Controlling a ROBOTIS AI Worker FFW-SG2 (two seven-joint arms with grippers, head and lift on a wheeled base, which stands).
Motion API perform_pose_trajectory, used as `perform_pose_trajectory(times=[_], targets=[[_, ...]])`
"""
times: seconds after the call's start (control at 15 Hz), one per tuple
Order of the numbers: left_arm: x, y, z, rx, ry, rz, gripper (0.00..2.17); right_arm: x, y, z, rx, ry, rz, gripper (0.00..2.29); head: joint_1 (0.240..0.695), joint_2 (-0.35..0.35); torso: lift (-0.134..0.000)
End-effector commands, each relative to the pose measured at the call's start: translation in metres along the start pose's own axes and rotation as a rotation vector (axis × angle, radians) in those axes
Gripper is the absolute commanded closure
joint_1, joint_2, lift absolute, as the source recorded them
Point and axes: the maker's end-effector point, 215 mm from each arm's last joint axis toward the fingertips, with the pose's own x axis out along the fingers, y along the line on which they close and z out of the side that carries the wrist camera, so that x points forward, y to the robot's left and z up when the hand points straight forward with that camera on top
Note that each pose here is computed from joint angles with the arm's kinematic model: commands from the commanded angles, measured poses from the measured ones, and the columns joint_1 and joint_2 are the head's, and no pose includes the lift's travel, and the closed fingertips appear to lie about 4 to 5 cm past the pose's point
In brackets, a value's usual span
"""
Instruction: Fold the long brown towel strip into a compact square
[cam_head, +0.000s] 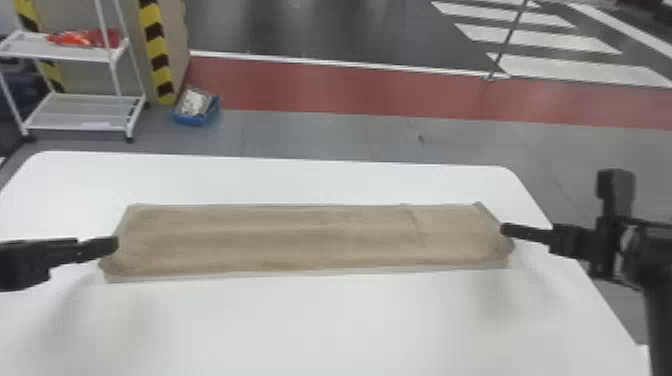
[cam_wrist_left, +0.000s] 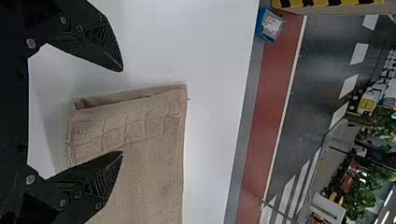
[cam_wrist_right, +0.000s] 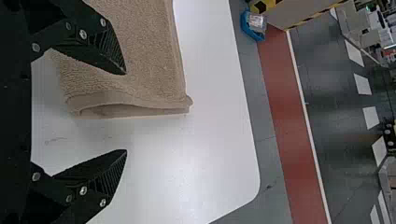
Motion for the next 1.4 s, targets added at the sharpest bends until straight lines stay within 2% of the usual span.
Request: perform_pose_trajectory(times=[0.0,0.2,0.47,0.73,1.33], targets=[[-0.002,-0.004,-0.003,-0.021,0.001,-0.018,0.04,-0.008,0.007,-0.009,0.010,0.007,0.013,0.11,0.695,-0.187,-0.124],[-0.003,0.003,-0.015,-0.057,0.010,-0.018,0.04,-0.011,0.009,-0.024,0.014,0.008,0.015,0.16,0.695,-0.182,-0.124],[-0.003,-0.001,-0.021,-0.110,0.002,-0.031,0.04,-0.018,0.007,-0.027,0.014,-0.025,0.012,0.17,0.695,-0.179,-0.124],[0.011,-0.011,-0.035,-0.096,0.040,-0.023,0.04,-0.027,0.006,-0.026,0.021,-0.044,0.026,0.17,0.695,-0.191,-0.124],[0.014,-0.018,-0.033,-0.126,0.034,-0.055,0.06,-0.034,0.002,-0.023,0.022,-0.060,0.020,0.17,0.695,-0.220,-0.124]])
